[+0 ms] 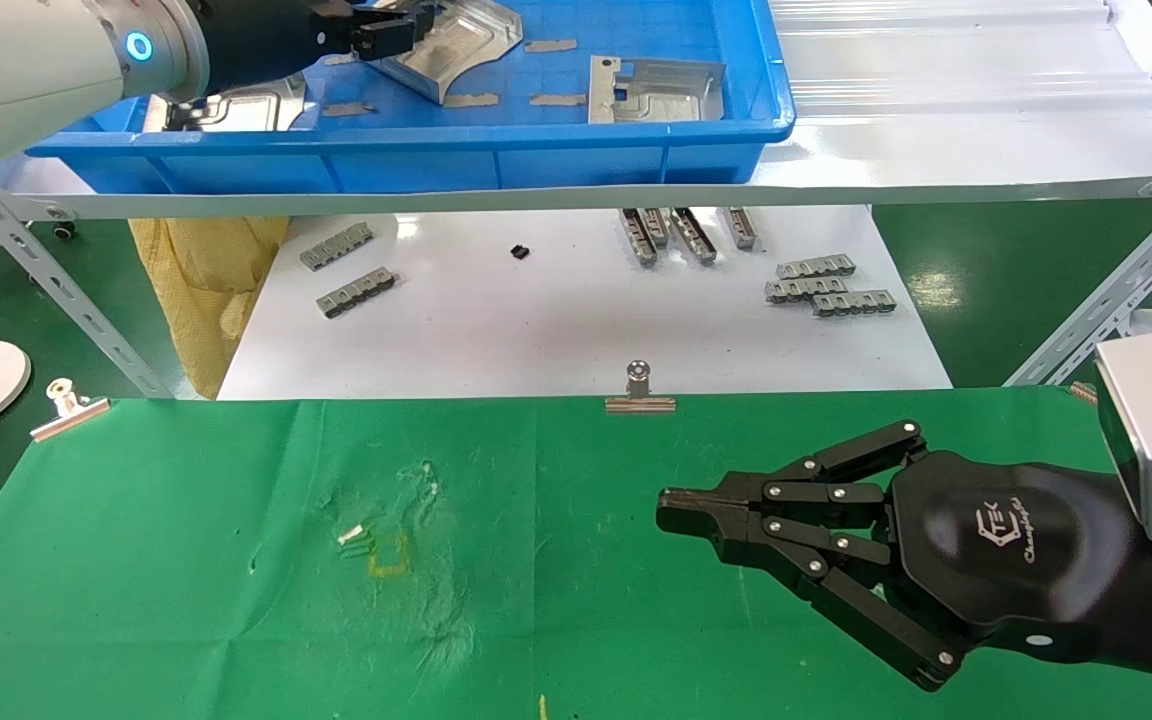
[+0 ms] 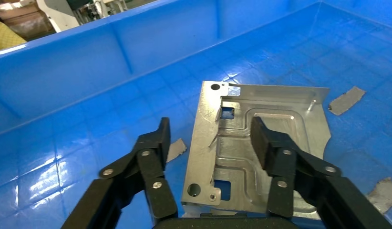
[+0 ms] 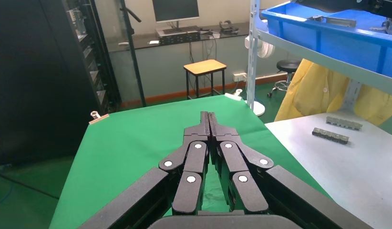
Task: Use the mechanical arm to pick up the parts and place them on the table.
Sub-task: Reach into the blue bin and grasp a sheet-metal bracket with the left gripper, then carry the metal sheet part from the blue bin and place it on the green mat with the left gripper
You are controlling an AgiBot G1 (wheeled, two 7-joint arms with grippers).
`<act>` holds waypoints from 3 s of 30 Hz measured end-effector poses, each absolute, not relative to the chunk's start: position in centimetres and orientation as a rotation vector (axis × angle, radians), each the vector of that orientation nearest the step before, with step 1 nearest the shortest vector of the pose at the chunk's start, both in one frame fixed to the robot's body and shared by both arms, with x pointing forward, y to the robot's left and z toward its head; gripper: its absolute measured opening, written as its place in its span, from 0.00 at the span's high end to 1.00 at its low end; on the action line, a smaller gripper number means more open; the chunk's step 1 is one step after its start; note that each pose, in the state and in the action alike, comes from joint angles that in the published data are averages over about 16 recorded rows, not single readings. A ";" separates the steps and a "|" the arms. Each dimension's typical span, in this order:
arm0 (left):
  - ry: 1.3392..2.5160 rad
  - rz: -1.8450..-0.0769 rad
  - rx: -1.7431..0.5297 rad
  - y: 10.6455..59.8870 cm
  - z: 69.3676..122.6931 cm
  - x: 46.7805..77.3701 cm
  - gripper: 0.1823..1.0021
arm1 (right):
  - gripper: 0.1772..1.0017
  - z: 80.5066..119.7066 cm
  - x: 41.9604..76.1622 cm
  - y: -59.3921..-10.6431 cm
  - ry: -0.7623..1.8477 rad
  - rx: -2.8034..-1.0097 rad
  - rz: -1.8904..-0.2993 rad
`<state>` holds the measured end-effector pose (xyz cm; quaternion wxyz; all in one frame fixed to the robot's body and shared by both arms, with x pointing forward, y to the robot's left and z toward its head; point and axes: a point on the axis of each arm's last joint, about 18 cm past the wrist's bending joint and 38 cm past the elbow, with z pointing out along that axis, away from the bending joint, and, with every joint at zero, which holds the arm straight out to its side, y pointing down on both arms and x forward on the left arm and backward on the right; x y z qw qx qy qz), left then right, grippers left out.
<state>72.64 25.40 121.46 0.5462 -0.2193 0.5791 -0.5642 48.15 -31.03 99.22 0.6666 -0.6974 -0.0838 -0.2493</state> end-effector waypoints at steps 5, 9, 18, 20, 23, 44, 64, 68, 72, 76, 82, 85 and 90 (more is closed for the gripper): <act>1.363 -1.337 -0.529 25.4 121.4 72.8 0.47 | 0.96 99.2 48.2 -31.0 -0.189 -1.574 -0.563; 1.359 -1.335 -0.535 25.4 121.3 73.0 0.58 | 0.94 99.2 48.2 -31.0 -0.189 -1.574 -0.563; 1.345 -1.358 -0.530 25.6 121.7 72.7 0.80 | 0.80 99.2 48.2 -31.0 -0.189 -1.574 -0.563; 1.340 -1.374 -0.522 25.6 122.0 72.4 0.83 | 0.76 99.2 48.2 -31.0 -0.189 -1.574 -0.563; 1.338 -1.409 -0.502 25.8 122.4 71.9 0.86 | 0.69 99.2 48.2 -31.0 -0.189 -1.574 -0.563; 1.586 -1.599 0.099 28.1 118.7 62.2 0.89 | 0.14 99.2 48.2 -31.0 -0.189 -1.574 -0.563; 1.922 -1.120 0.354 33.7 102.7 62.7 0.89 | 0.00 99.2 48.2 -31.0 -0.189 -1.574 -0.563; 1.970 -1.040 0.389 34.0 99.8 63.5 0.89 | 0.00 99.2 48.2 -31.0 -0.189 -1.574 -0.563; 1.993 -0.979 0.417 34.1 97.8 64.3 0.89 | 0.00 99.2 48.2 -31.0 -0.189 -1.574 -0.563; 1.994 -0.929 0.436 34.1 96.5 65.1 0.89 | 0.00 99.2 48.2 -31.0 -0.189 -1.574 -0.563; 1.984 -0.881 0.452 34.1 95.3 65.9 0.88 | 0.00 99.2 48.2 -31.0 -0.189 -1.574 -0.563; 1.973 -0.872 0.455 34.0 95.1 66.2 0.86 | 0.00 99.2 48.2 -31.0 -0.189 -1.574 -0.563; 1.960 -0.896 0.458 33.7 95.2 66.2 0.82 | 0.00 99.2 48.2 -31.0 -0.189 -1.574 -0.563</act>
